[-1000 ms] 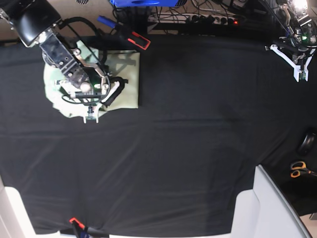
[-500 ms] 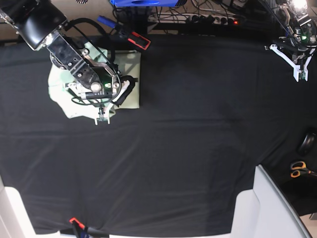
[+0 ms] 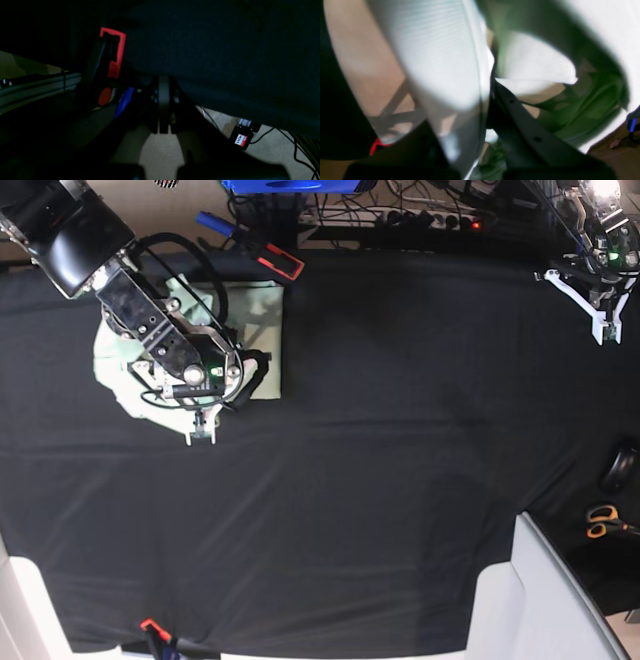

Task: Fold the T-shirt properly
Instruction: 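Grasp the folded bundle with the right gripper and fold it over again, then open the right gripper and raise it off the folded shirt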

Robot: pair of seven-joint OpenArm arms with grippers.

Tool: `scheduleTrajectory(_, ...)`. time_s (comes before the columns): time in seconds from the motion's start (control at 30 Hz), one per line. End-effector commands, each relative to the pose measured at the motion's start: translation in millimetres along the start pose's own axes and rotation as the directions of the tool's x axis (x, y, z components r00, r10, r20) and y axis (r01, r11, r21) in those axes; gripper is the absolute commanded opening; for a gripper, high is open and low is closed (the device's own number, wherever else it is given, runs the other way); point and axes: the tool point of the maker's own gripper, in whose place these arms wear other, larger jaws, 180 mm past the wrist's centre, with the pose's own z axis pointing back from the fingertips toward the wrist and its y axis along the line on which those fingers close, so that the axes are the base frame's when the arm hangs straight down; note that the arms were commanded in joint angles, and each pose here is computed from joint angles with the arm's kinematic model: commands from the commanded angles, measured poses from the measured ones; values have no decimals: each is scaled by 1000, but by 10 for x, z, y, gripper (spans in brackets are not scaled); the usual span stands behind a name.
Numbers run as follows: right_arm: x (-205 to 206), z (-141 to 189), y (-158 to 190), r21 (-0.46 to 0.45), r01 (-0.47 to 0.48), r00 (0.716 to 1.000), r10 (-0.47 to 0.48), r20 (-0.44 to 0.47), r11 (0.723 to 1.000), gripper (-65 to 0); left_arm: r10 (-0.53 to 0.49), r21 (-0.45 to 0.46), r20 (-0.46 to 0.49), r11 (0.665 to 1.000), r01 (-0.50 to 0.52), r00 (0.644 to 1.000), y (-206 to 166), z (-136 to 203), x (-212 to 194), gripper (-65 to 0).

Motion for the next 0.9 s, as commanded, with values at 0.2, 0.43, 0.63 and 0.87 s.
scheduleTrajectory(0.2, 58, 118, 320, 51, -47, 998, 45, 38, 998, -649, -10, 19, 32, 1000, 10, 999, 82, 34, 103, -650)
scheduleTrajectory(0.43, 61, 129, 361, 58, -48, 998, 46, 40, 997, -640, -10, 19, 32, 1000, 10, 999, 82, 34, 103, -650)
scheduleTrajectory(0.63, 89, 166, 403, 71, -48, 998, 44, 52, 996, -498, -10, 19, 32, 1000, 10, 999, 82, 34, 103, -650)
scheduleTrajectory(0.87, 144, 374, 693, 156, -51, 996, 38, 85, 986, -115, -10, 19, 31, 1000, 9, 999, 81, 31, 98, -650)
